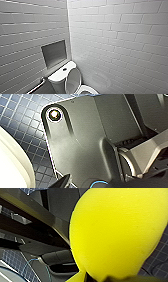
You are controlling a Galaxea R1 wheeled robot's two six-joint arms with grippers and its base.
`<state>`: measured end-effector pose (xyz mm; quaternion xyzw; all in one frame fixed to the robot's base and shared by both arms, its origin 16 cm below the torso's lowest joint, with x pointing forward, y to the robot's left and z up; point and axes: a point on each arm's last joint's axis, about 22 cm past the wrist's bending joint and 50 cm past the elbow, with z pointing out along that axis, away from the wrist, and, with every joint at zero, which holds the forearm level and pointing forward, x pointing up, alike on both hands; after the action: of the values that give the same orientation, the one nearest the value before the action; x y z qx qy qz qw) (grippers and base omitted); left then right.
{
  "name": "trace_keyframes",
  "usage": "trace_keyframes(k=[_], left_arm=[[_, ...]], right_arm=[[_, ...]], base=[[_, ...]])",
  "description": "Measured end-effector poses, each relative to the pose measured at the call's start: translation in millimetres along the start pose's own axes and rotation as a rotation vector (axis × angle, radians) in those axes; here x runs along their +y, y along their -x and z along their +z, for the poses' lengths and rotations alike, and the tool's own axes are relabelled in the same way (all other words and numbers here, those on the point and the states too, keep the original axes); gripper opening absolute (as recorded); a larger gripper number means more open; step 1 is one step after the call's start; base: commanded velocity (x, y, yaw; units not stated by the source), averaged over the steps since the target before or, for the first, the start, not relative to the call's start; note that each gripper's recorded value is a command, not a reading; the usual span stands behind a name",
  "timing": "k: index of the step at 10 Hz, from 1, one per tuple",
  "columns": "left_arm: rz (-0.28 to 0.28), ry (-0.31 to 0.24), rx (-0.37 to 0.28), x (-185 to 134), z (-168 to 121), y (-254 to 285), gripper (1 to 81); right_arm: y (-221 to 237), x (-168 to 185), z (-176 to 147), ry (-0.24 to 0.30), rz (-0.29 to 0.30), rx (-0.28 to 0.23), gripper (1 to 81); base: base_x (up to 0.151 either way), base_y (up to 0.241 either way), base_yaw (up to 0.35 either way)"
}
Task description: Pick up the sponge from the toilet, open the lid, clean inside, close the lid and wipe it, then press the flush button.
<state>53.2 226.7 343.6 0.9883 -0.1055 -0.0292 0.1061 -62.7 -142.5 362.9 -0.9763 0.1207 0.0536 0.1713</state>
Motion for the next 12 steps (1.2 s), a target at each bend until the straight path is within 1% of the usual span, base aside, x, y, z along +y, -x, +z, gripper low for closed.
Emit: trace_keyframes(k=[1,2,3,4,5,6,7,10,11,12], left_arm=[[-0.028,0.016,0.004,5.4,0.4,-3.4,81.1],[-0.037,0.036,0.023,14.3,1.3,-10.0,81.1],[-0.046,0.050,0.047,21.3,1.9,-21.6,81.1],[-0.059,0.059,0.063,26.9,2.4,-30.8,81.1],[-0.058,0.055,0.072,24.6,1.8,-38.7,81.1],[-0.057,0.046,0.076,19.9,1.1,-42.6,81.1],[-0.056,0.045,0.079,19.4,0.8,-44.3,81.1],[-0.054,0.052,0.058,27.6,-6.1,-26.9,81.1],[-0.053,0.050,0.059,28.6,-10.2,-23.9,81.1],[-0.049,0.046,0.075,28.5,-15.5,-26.8,81.1]], right_arm=[[-6.1,1.1,0.6,0.010,-0.020,0.014,1.0],[-16.5,0.2,1.0,0.014,-0.036,0.038,1.0],[-29.4,-2.5,1.4,0.012,-0.045,0.050,1.0],[-47.2,-4.4,1.0,0.009,-0.041,0.065,1.0],[-61.4,-2.5,0.1,0.015,-0.041,0.080,1.0],[-62.6,3.1,-1.0,0.025,-0.041,0.080,1.0],[-54.7,4.6,-1.0,0.026,-0.039,0.064,1.0],[-32.1,5.9,-10.2,0.030,-0.031,0.040,1.0],[-28.5,4.8,-13.5,0.028,-0.033,0.040,1.0],[-33.2,2.6,-16.8,0.025,-0.039,0.059,1.0]], base=[[0.000,0.000,0.000],[0.000,0.000,0.000],[0.000,0.000,0.000],[0.000,0.000,0.000],[0.000,0.000,0.000],[0.000,0.000,0.000],[0.000,0.000,0.000],[0.000,0.000,0.000],[0.000,0.000,0.000],[0.000,0.000,0.000]])
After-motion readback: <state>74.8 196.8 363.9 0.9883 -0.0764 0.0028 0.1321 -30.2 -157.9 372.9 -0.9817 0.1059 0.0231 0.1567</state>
